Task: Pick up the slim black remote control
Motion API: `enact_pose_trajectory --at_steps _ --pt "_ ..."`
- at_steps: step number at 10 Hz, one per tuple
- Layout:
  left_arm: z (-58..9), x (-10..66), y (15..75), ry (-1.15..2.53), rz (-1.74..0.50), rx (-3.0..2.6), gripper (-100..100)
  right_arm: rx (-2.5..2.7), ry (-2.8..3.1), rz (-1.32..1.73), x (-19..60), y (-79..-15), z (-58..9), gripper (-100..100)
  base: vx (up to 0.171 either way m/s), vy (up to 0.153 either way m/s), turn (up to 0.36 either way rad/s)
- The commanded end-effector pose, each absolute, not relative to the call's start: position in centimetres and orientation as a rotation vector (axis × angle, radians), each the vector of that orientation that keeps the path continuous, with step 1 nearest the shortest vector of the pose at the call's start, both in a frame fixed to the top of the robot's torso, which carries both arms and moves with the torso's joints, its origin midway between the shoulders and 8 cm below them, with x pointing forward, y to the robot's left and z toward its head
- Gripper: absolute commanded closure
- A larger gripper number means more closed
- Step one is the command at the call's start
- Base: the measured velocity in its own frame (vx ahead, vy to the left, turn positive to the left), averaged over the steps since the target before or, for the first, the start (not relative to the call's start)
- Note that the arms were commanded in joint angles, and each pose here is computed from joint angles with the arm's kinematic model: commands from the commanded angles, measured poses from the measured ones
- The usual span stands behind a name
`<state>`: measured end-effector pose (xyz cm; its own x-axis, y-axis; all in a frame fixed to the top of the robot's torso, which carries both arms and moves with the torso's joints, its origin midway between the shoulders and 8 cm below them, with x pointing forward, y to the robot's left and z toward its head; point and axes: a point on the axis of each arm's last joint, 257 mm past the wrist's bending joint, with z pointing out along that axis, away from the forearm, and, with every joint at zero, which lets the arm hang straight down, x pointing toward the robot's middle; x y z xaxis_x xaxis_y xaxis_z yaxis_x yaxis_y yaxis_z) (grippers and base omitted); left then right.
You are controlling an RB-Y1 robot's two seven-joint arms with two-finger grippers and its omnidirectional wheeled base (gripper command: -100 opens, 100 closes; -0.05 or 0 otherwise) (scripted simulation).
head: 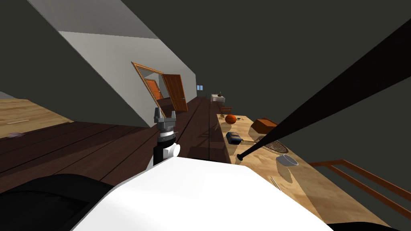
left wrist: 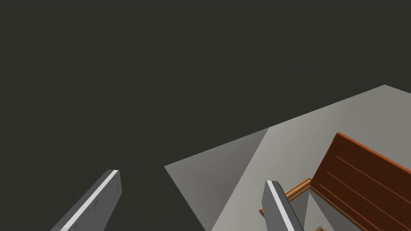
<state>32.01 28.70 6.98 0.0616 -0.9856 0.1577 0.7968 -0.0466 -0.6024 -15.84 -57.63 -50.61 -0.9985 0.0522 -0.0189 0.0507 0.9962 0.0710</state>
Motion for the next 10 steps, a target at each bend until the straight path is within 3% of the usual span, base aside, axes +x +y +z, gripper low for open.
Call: enact_pose_trajectory --at_steps 1,4,5,6,9,10 --pt "7.0 32.0 28.7 0.373 -1.498 -0.643 0 0.08 3.118 0.11 -15.8 -57.6 -50.6 100 0.0 0.0 0.0" --pt "7.0 32.0 28.7 0.373 -1.498 -0.643 0 0.077 3.117 0.117 -15.8 -57.5 -50.6 100 0.0 0.0 0.0" --pt "7.0 32.0 28.7 0.373 -1.498 -0.643 0 0.076 3.117 0.117 -15.8 -57.5 -50.6 0 0.0 0.0 0.0" --pt "7.0 32.0 28.7 0.373 -1.498 -0.643 0 0.069 3.121 0.113 -15.7 -58.4 -49.6 100 0.013 0.023 -0.093" --pt "7.0 32.0 28.7 0.372 -1.498 -0.643 0 0.063 3.123 0.114 -15.7 -58.8 -49.3 100 0.014 0.027 -0.024" --pt "7.0 32.0 28.7 0.373 -1.498 -0.643 0 0.064 3.122 0.114 -15.7 -58.8 -49.2 0 0.0 0.0 0.0"
